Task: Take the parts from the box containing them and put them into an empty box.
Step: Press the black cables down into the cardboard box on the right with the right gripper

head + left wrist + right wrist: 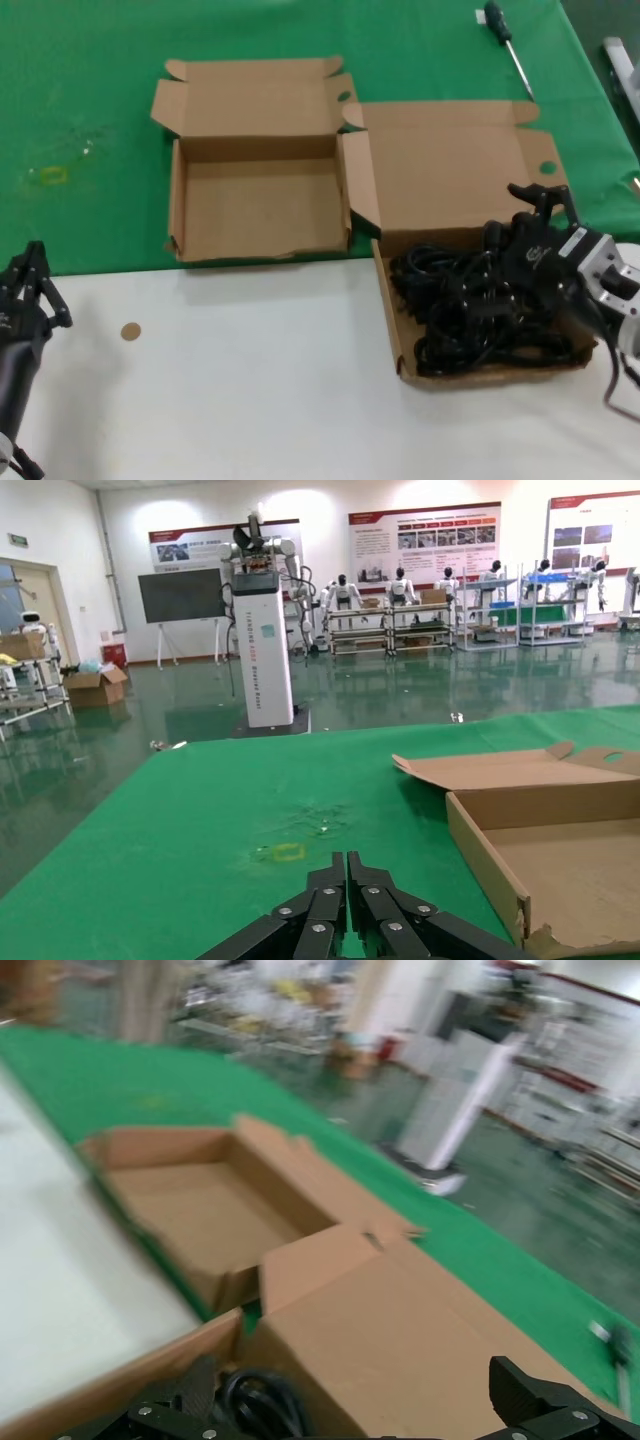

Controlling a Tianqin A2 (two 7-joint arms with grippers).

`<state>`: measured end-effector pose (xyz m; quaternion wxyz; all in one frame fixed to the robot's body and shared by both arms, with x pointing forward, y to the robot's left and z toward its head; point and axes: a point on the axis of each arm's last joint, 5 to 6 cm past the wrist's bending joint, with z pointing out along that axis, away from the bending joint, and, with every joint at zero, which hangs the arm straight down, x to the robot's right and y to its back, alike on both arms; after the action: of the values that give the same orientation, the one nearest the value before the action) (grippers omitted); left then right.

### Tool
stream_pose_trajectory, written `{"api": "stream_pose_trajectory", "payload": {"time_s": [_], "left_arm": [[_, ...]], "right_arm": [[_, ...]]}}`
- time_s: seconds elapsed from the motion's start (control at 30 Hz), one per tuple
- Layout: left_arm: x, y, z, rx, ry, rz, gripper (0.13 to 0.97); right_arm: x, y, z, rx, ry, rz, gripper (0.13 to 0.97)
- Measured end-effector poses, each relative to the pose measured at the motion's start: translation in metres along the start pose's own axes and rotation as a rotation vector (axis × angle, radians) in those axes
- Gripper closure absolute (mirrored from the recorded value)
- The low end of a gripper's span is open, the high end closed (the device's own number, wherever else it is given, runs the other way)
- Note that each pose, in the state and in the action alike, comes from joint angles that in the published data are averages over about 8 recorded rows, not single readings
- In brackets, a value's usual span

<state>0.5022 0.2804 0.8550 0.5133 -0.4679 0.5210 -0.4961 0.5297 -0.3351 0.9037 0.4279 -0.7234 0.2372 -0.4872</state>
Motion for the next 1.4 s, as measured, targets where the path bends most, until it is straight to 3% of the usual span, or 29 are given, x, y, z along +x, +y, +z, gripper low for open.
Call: {"api": "stream_pose_trajectory", "payload": {"time_s": [0.47,0.8,1.07,1.4], "left_arm": [[0.0000,0.0000,0.000,0.000,0.000,0.000,0.945],[0.0000,0.0000,0.000,0.000,0.000,0.000,0.945],[0.0000,0.0000,0.000,0.000,0.000,0.000,0.945],[0.0000,0.0000,0.000,0.000,0.000,0.000,0.945]], "right_arm": [[0.078,-0.042,0.007,-0.006,-0.354,-0.567,0.130],[0.112,-0.076,0.032,-0.021,-0.479,-0.885,0.130],[0.125,-0.081,0.042,-0.049,-0.581,-1.028,0.130],[0.132,-0.069,0.045,-0.071,-0.681,-1.060,0.137]]}}
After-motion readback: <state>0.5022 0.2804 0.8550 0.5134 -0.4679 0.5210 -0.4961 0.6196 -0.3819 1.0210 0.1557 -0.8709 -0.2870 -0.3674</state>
